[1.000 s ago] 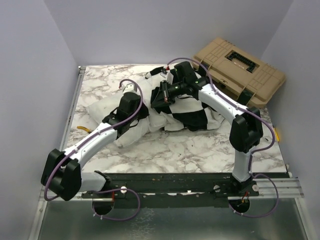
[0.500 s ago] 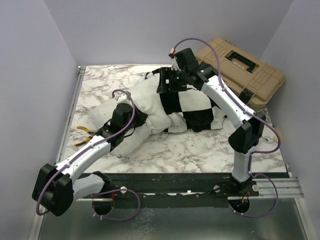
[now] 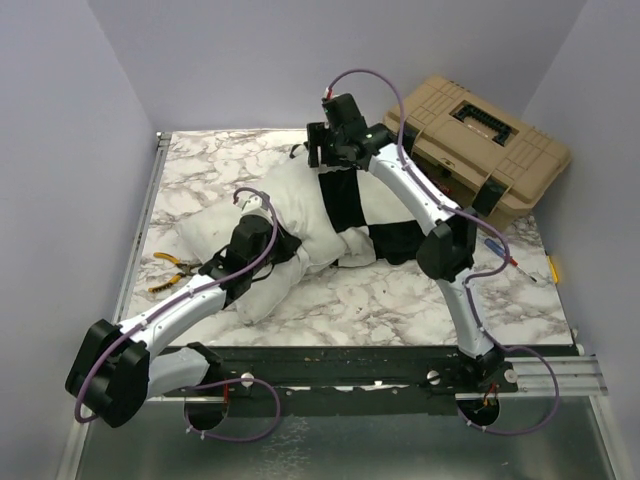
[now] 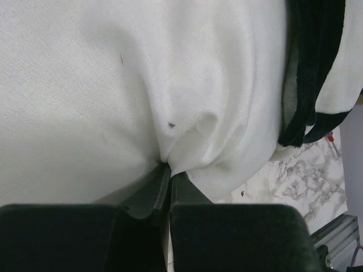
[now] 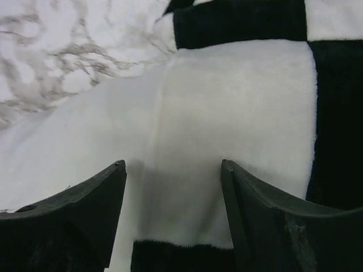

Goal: Put the pillow into the pillowcase
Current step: Stuff the pillow into the pillowcase.

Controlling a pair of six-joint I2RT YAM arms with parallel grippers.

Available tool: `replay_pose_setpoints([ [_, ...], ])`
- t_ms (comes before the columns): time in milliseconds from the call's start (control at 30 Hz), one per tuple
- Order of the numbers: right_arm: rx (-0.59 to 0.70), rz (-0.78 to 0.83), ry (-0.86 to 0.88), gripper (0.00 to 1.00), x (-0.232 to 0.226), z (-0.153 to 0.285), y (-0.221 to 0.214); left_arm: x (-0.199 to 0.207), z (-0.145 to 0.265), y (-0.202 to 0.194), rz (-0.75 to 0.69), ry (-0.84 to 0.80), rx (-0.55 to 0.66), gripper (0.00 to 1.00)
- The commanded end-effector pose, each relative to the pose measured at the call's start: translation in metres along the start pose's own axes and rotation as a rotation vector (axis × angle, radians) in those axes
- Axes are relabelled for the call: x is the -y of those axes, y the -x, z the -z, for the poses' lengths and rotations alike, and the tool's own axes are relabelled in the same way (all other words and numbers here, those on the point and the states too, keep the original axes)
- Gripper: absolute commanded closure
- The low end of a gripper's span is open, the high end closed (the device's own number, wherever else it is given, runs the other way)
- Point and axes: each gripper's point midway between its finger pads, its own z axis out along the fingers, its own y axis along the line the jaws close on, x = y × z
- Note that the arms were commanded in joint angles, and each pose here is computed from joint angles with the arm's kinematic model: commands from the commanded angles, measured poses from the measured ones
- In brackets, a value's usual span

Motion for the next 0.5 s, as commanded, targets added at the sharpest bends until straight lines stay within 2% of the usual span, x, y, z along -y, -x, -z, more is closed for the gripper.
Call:
replay_pose_setpoints([
  [0,0.010,0.032,-0.106,0.29,0.018,-0.033,-0.011,0.008,0.004,-0.018,-0.001,-0.051,-0.044,1.00],
  [67,0.021,0.032,-0.138,0.37,0.024,-0.038,-0.010,0.011,0.007,-0.025,-0.002,-0.069,-0.063,1.00],
  [200,0.071,0.032,-0.094,0.76,0.015,-0.030,0.005,0.012,0.009,-0.032,-0.004,-0.077,-0.080,1.00],
  [233,0.091,0.030,-0.047,0.83,0.006,-0.024,0.012,0.012,0.009,-0.032,-0.005,-0.077,-0.080,1.00],
  [267,0.110,0.027,0.004,0.87,-0.004,-0.016,0.019,0.011,0.008,-0.034,-0.006,-0.073,-0.083,1.00],
  [467,0.143,-0.012,0.401,0.93,-0.075,0.052,0.043,0.012,0.001,-0.030,-0.032,-0.063,-0.080,1.00],
])
